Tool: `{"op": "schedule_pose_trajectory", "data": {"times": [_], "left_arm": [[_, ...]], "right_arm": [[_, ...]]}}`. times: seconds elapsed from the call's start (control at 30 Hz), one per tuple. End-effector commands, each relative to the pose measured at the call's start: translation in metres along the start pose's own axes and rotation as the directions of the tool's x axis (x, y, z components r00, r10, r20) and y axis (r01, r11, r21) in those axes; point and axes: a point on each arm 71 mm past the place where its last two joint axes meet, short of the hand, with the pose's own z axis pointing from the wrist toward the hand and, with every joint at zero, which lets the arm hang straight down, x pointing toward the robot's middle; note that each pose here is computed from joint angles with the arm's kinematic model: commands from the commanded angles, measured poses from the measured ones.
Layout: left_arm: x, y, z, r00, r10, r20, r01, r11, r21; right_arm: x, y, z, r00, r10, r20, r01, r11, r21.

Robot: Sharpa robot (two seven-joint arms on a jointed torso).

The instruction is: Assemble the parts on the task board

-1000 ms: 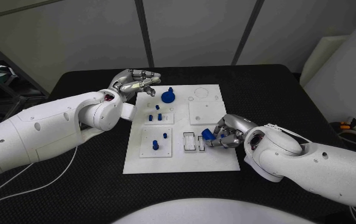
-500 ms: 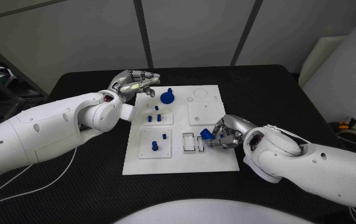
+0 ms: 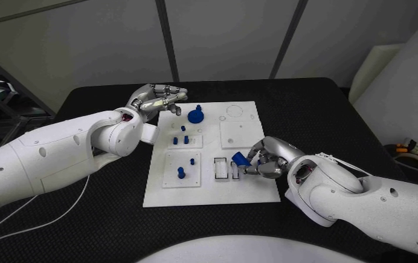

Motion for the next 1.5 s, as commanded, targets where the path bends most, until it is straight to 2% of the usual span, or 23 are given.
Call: {"op": "schedule_pose_trajectory", "data": {"times": [0.03, 0.2, 0.43, 0.63, 1.07, 1.5], "left_arm": [[0.0002, -0.0011, 0.0005, 1.000, -0.004, -0.007, 0.004, 1.000, 0.007], [-0.0001, -0.0009, 0.0010, 1.000, -0.004, -0.006, 0.004, 1.000, 0.006], [0.0022, -0.0006, 0.0020, 1.000, -0.005, -0.011, 0.005, 1.000, 0.006], [0.0039, -0.0005, 0.0027, 1.000, -0.007, -0.014, 0.007, 1.000, 0.006], [0.0041, -0.0006, 0.0025, 1.000, -0.007, -0.014, 0.007, 1.000, 0.005], [0.0033, -0.0007, 0.0021, 1.000, -0.006, -0.012, 0.006, 1.000, 0.005]], "right_arm": [[-0.003, 0.006, -0.001, 0.998, 0.047, 0.036, -0.046, 0.998, -0.031], [0.001, 0.012, 0.000, 0.998, 0.055, 0.021, -0.054, 0.998, -0.044], [0.013, 0.019, 0.009, 0.998, 0.030, -0.064, -0.032, 0.999, -0.027], [0.019, 0.021, 0.016, 0.995, 0.012, -0.100, -0.013, 1.000, -0.002], [0.025, 0.025, 0.024, 0.993, 0.001, -0.121, 0.002, 1.000, 0.017], [0.026, 0.029, 0.029, 0.995, 0.019, -0.096, -0.019, 1.000, -0.003]]}}
